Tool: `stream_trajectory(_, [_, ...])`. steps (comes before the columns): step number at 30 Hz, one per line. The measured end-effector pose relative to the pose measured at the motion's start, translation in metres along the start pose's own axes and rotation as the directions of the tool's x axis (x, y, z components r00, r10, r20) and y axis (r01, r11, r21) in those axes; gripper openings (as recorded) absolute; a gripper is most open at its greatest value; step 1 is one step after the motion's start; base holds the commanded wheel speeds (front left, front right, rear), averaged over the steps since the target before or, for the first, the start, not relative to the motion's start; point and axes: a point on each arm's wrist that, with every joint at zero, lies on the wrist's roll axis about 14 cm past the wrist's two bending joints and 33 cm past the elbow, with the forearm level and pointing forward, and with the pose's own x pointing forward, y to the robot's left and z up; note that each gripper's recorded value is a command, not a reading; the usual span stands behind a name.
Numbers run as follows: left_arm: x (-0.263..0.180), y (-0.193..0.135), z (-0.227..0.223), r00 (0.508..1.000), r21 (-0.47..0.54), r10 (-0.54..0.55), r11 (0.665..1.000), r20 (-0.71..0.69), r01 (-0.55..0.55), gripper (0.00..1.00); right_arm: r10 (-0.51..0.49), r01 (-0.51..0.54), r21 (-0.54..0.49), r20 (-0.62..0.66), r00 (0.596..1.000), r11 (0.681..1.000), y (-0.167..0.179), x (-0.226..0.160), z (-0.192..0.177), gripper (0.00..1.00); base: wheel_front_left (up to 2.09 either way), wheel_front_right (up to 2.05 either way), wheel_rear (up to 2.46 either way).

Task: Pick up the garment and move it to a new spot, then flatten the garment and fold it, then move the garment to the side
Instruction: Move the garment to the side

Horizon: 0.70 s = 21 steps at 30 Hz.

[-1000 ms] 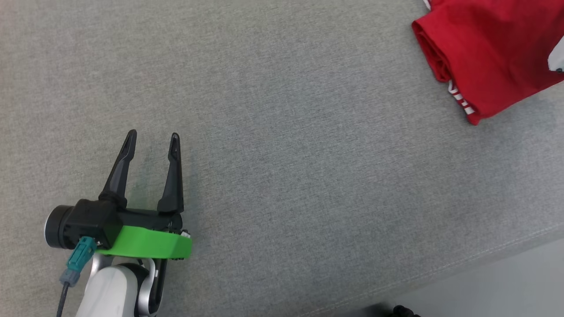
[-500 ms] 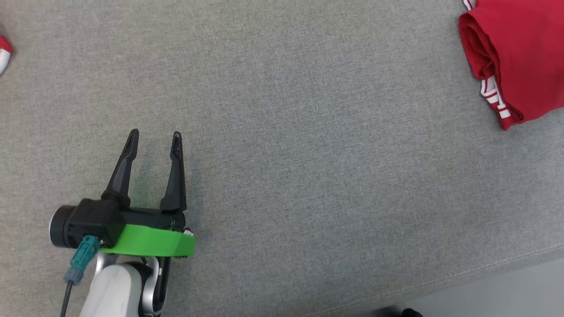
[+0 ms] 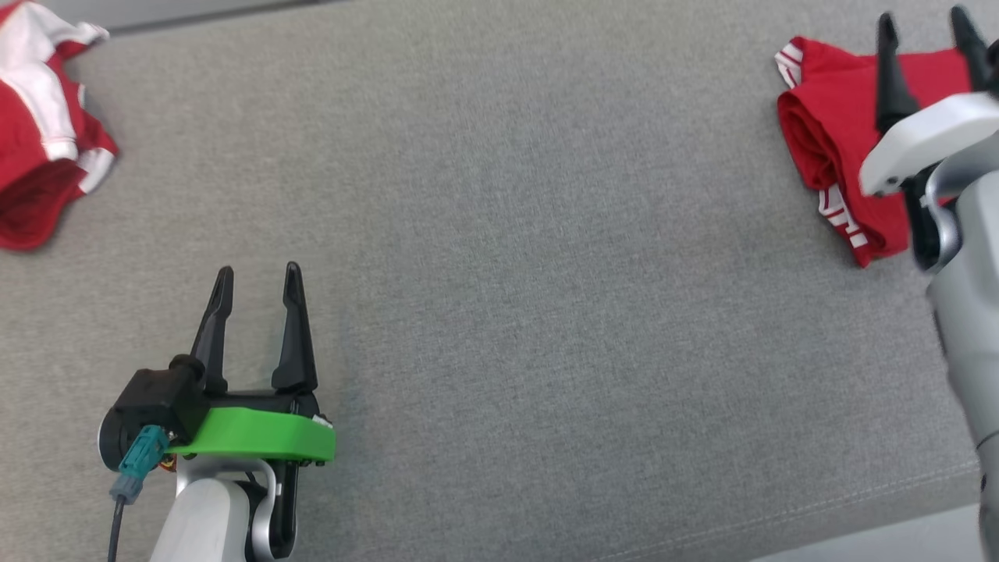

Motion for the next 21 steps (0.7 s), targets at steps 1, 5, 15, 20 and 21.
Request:
stream_trajectory(1, [-0.003, 0.001, 0.003, 1.0, 0.001, 0.008, 1.0, 0.004, -0.008, 1.0, 0.013, -0.014, 0.02, 0.017, 1.0, 1.0, 0.008, -0.005, 0.004, 1.0, 0.0, 0.0, 0.0])
stream_trajectory(5, [-0.018, 0.006, 0.012, 0.999, -0.006, 0.048, 0.999, 0.017, -0.048, 1.0, 0.063, -0.068, 0.074, 0.07, 0.996, 0.995, 0.033, -0.029, 0.012, 1.0, 0.0, 0.0, 0.0])
stream_trajectory(15, [-0.072, 0.022, 0.033, 0.988, -0.002, 0.142, 0.99, 0.067, -0.142, 1.0, 0.147, -0.185, 0.195, 0.194, 0.97, 0.963, 0.09, -0.101, 0.029, 1.0, 0.0, 0.0, 0.0])
stream_trajectory(20, [-0.094, 0.031, 0.041, 0.978, -0.005, 0.186, 0.982, 0.095, -0.187, 1.0, 0.201, -0.244, 0.221, 0.201, 0.959, 0.944, 0.123, -0.136, 0.023, 1.0, 0.0, 0.0, 0.0])
stream_trajectory(21, [-0.097, 0.032, 0.043, 0.976, -0.006, 0.192, 0.981, 0.1, -0.192, 1.0, 0.214, -0.257, 0.224, 0.197, 0.957, 0.94, 0.13, -0.141, 0.021, 1.0, 0.0, 0.0, 0.0])
